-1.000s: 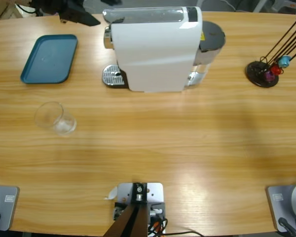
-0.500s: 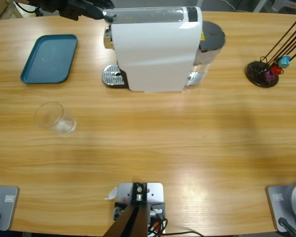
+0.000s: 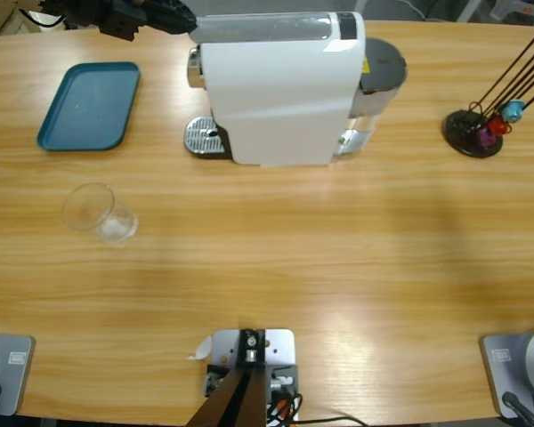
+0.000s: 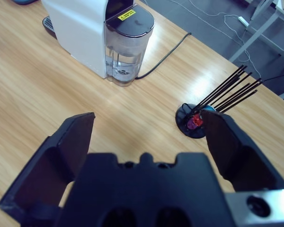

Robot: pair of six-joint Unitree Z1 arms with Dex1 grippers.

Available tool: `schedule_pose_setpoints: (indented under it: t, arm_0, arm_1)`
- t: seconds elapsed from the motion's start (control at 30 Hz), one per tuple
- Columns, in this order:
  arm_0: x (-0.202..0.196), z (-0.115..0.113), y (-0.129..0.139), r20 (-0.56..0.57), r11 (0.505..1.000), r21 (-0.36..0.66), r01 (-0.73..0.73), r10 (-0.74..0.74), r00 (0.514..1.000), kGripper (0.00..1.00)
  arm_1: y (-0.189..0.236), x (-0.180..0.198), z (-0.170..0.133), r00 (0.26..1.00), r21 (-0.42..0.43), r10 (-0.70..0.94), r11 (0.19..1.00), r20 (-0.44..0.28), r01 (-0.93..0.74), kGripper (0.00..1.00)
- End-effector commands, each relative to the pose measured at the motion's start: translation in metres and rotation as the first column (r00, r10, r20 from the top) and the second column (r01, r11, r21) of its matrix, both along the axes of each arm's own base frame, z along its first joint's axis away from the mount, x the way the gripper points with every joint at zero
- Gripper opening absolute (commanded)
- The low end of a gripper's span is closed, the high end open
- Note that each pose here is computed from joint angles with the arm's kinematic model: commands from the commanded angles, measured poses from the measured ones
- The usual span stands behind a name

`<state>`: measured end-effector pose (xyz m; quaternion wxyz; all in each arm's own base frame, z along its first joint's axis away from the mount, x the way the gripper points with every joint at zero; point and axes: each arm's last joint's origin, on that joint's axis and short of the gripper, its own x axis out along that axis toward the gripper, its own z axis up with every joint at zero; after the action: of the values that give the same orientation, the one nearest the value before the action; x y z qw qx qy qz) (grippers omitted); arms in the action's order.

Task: Pour coffee

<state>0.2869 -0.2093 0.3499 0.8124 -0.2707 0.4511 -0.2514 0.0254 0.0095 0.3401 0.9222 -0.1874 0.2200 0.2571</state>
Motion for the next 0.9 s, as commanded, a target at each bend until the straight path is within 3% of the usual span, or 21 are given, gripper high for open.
schedule_pose_setpoints:
  t: [0.03, 0.43, 0.63, 0.73, 0.77, 0.8, 0.83, 0.9]
  arm_0:
    - [-0.004, 0.025, -0.009, 0.066, 0.988, -0.116, 0.101, -0.093, 0.993, 0.000]
    - [-0.030, 0.067, 0.006, 0.168, 0.975, -0.177, 0.133, -0.103, 0.980, 0.000]
    - [-0.037, 0.073, 0.003, 0.186, 0.969, -0.188, 0.158, -0.123, 0.975, 0.000]
    - [-0.040, 0.073, -0.006, 0.248, 0.957, -0.185, 0.224, -0.175, 0.953, 0.022]
    - [-0.043, 0.073, -0.010, 0.291, 0.949, -0.160, 0.271, -0.217, 0.932, 0.614]
    - [-0.046, 0.073, -0.010, 0.346, 0.949, -0.107, 0.296, -0.244, 0.906, 0.898]
    - [-0.051, 0.071, -0.008, 0.404, 0.955, -0.030, 0.295, -0.259, 0.877, 0.981]
    - [-0.066, 0.063, 0.003, 0.467, 0.959, 0.108, 0.263, -0.282, 0.838, 0.991]
  arm_1:
    - [0.006, 0.008, -0.007, 0.999, -0.026, -0.020, 0.999, -0.040, 0.019, 0.977]
    - [0.005, 0.008, -0.007, 0.999, -0.026, -0.021, 0.999, -0.038, 0.020, 0.977]
    - [0.006, 0.009, -0.007, 0.999, -0.022, -0.021, 1.000, -0.035, 0.020, 0.977]
    - [0.006, 0.009, -0.007, 0.999, -0.023, -0.021, 1.000, -0.036, 0.020, 0.979]
    - [0.006, 0.009, -0.006, 0.999, -0.020, -0.023, 1.000, -0.041, 0.022, 0.983]
    - [0.007, 0.010, -0.004, 0.998, -0.015, -0.038, 0.999, -0.058, 0.037, 0.987]
    - [0.008, 0.014, 0.002, 0.995, -0.022, -0.069, 0.997, -0.075, 0.067, 0.990]
    - [0.009, 0.022, 0.015, 0.984, -0.003, -0.168, 0.986, -0.066, 0.168, 0.997]
